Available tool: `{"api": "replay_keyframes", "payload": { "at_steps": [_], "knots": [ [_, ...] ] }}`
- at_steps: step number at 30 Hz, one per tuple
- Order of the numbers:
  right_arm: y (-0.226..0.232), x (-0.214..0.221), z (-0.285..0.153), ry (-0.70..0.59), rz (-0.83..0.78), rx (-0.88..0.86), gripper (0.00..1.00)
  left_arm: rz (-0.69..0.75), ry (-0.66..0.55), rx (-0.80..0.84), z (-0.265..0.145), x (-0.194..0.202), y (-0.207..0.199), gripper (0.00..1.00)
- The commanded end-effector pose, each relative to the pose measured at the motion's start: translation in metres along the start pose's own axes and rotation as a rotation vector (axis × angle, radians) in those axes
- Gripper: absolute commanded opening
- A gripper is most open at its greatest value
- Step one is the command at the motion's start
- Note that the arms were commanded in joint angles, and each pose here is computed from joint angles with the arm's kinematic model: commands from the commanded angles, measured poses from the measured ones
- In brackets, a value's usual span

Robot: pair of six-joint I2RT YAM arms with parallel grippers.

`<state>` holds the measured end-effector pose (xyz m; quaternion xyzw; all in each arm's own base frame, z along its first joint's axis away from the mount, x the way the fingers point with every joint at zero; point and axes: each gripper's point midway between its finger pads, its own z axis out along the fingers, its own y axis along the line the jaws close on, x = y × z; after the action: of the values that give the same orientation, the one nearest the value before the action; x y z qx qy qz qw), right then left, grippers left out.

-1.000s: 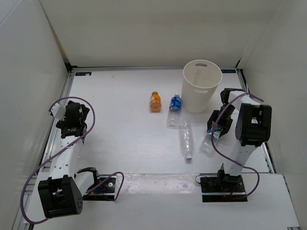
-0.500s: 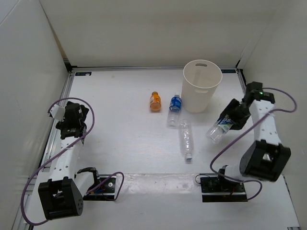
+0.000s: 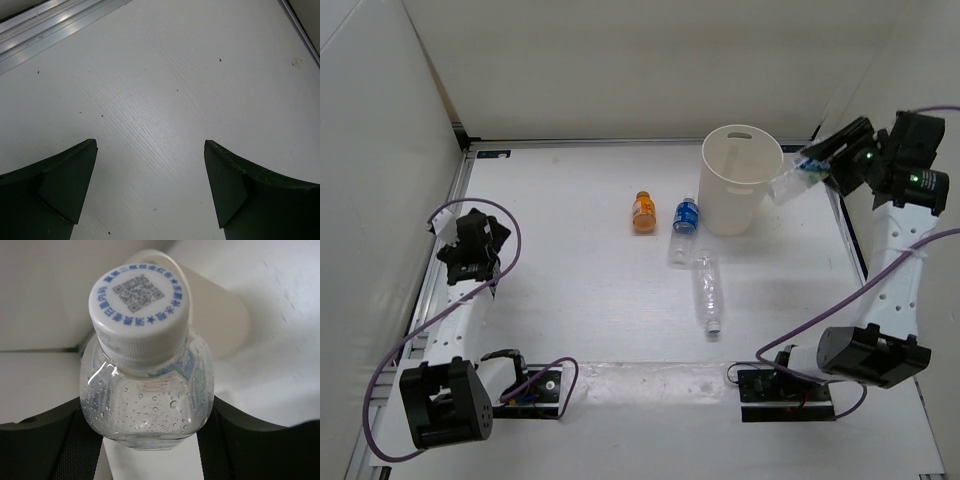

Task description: Put the plastic bottles in the bin

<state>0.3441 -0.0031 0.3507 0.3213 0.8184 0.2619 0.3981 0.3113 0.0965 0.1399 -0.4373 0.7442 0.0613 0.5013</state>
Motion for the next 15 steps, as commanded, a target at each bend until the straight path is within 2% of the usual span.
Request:
{"api": "replay_keyframes", "payload": {
  "at_steps": [1,3,5,8,9,12,15],
  "knots": [
    [0.065,-0.048,-0.005,-0.140,-0.007,-0.215,0.33,0.021,0.025,0.071,-0.005,-0.010,-0.018,0.99],
    [0.089,-0.059,0.010,-0.140,-0.026,-0.266,0.33,0.029,0.073,0.078,-0.006,0.000,-0.019,0.99],
    [0.101,-0.050,0.035,-0.087,-0.048,-0.271,0.33,0.029,0.090,0.083,-0.004,-0.002,-0.025,0.99],
    [0.119,-0.055,0.057,-0.085,-0.128,-0.256,0.36,0.011,0.173,0.119,-0.006,0.003,-0.037,0.99],
    [0.114,-0.050,0.077,-0.054,-0.124,-0.227,0.36,0.014,0.210,0.098,-0.005,0.008,-0.034,0.99],
    [0.116,-0.049,0.094,-0.063,-0.132,-0.198,0.39,-0.003,0.280,0.134,-0.006,0.011,-0.046,0.99],
    [0.104,-0.047,0.108,-0.108,-0.175,-0.078,0.41,-0.028,0.341,0.189,-0.006,0.013,-0.061,0.99]
  ]
}}
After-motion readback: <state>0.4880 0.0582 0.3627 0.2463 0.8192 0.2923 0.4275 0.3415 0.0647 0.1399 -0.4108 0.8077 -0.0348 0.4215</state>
